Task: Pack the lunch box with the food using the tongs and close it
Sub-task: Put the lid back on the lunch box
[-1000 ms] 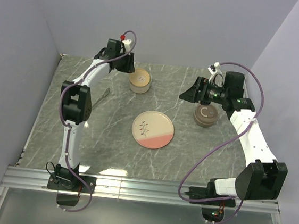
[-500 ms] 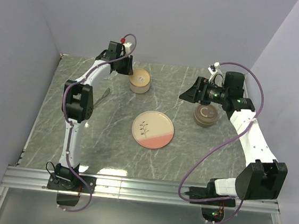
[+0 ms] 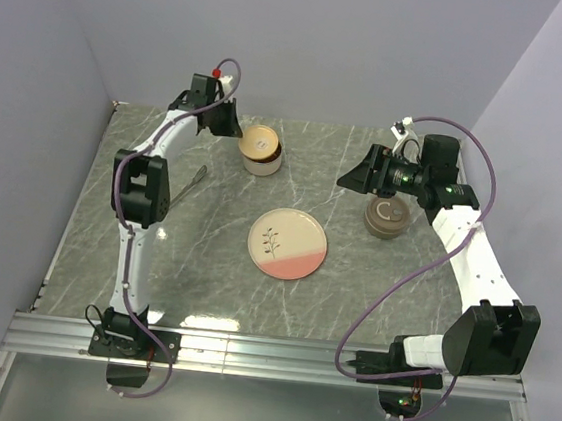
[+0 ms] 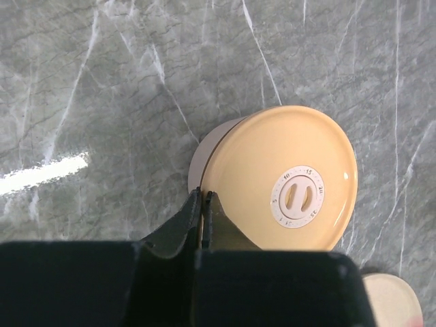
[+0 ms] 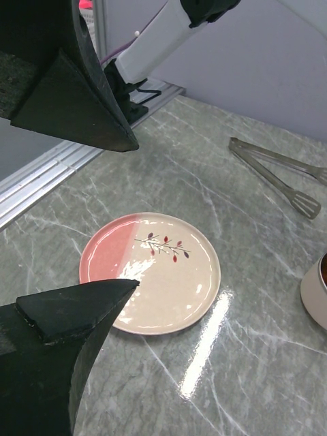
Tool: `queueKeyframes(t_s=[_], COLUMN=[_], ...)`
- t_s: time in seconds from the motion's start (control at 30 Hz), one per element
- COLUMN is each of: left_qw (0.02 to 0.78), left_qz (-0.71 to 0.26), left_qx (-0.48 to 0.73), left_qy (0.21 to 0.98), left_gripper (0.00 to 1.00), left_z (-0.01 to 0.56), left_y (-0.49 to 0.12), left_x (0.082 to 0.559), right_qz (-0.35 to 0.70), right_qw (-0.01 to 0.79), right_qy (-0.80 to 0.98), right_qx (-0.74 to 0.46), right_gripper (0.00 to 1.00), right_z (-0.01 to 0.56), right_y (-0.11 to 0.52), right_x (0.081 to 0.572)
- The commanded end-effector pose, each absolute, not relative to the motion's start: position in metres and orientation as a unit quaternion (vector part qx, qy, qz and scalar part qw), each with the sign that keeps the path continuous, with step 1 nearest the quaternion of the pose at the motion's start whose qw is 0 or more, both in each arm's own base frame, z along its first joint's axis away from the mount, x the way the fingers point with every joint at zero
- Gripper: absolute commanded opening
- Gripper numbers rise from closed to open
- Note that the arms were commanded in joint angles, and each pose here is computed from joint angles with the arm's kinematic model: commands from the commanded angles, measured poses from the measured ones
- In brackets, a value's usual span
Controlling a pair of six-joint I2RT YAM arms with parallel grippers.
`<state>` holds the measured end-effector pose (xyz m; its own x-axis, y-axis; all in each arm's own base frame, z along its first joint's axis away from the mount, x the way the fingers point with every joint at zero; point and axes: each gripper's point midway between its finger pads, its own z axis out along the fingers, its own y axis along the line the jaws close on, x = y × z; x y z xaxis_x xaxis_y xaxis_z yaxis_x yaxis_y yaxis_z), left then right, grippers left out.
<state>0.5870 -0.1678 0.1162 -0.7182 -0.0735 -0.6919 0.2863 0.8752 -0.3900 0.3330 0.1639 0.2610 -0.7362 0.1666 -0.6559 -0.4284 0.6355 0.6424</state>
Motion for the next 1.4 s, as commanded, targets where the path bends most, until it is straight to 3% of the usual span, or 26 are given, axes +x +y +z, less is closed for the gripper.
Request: queueKeyframes(t_s=[0.0,0.9,1.37], left_qw=[0.377,0.373,0.396], left_qz=[-0.274,-0.232,-0.208], left_qx=[0.052,0.059,0.067], left_qy=[0.883,0.896,0.892], left_gripper=[0.00,0.00,0.00], left_z=[0.131,0.112,0.137], left_y=[-0.172,-0.181,-0.179], left_x=[0.592,0.595,0.596], right_qz=[0.424,0.422,0.427], right_qw=[0.376,0.374,0.371], right_qy=[0.819,0.821,0.820], right_qx=[-0.092,-0.093,-0.090], right_gripper=[0.82,0.81,0.81], right_z=[0.273,0.271,0.270], right_y=[0.164,0.163,0.164], right_x=[0.335,0.332,0.333])
